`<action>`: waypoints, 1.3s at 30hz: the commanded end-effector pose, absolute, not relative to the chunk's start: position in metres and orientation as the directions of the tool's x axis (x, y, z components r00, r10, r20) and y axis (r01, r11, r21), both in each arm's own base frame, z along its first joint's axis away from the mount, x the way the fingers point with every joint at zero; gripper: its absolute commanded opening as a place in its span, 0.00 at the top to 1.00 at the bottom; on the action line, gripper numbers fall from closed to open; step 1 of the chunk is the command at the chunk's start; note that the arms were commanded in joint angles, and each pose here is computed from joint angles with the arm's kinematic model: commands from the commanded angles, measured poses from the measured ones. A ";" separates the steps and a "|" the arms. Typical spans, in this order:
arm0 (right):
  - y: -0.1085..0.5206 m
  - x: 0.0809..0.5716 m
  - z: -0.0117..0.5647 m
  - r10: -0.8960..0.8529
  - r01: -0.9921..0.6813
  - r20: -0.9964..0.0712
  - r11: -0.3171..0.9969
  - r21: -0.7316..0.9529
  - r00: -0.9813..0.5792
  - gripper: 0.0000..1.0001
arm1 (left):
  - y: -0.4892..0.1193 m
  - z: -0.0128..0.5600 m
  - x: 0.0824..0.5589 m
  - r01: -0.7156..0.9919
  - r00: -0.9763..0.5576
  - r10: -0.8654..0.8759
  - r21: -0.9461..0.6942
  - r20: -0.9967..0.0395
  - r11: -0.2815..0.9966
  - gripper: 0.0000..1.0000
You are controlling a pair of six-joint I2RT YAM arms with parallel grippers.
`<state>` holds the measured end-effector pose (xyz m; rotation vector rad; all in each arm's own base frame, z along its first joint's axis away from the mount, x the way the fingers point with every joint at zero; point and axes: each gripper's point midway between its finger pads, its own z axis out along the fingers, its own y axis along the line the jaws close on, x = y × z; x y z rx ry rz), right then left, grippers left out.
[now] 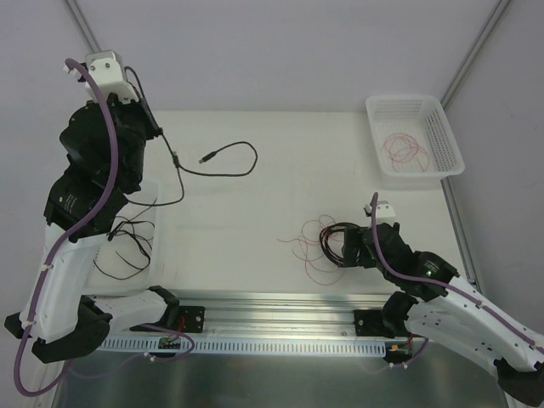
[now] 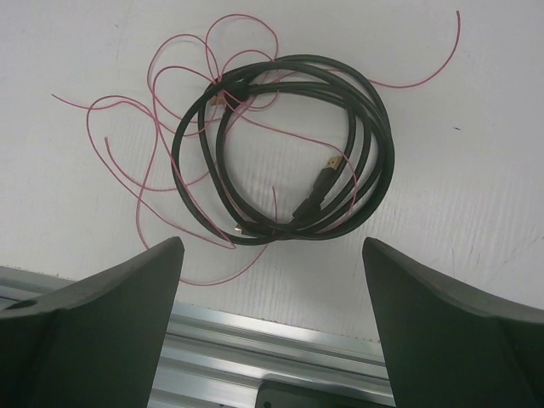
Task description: Untangle the cables
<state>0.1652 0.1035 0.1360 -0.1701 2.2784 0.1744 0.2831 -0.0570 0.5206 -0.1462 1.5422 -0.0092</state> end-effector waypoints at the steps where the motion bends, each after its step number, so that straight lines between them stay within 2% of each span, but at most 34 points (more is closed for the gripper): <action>1: 0.105 0.163 0.139 -0.039 -0.175 -0.757 0.979 0.101 -0.653 0.09 | 0.007 0.537 0.265 -0.377 0.062 -0.006 -0.029 -0.998 0.926 1.00; 11: 0.116 0.159 0.133 -0.103 -0.247 -0.728 0.965 0.093 -0.678 0.09 | 0.089 0.501 0.231 -0.651 -0.013 0.040 0.039 -0.999 0.758 1.00; 17: 0.120 0.158 0.134 -0.094 -0.261 -0.734 0.958 0.116 -0.673 0.09 | 0.128 0.408 0.224 -0.755 -0.115 -0.058 0.049 -0.992 0.654 1.00; 24: 0.121 0.151 0.127 -0.089 -0.269 -0.719 0.953 0.141 -0.690 0.09 | 0.158 0.276 0.239 -0.781 -0.239 -0.299 0.000 -0.924 0.625 1.00; 29: 0.120 0.150 0.125 -0.078 -0.265 -0.717 0.952 0.153 -0.693 0.10 | 0.146 0.253 0.265 -0.698 -0.236 -0.316 -0.066 -0.919 0.713 1.00; 32: 0.122 0.151 0.125 -0.078 -0.265 -0.714 0.952 0.153 -0.695 0.09 | 0.132 0.232 0.280 -0.619 -0.287 -0.329 -0.088 -0.899 0.780 1.00; 39: 0.128 0.152 0.127 -0.081 -0.274 -0.710 0.948 0.162 -0.699 0.10 | 0.125 0.148 0.280 -0.651 -0.415 -0.468 -0.105 -0.780 0.752 1.00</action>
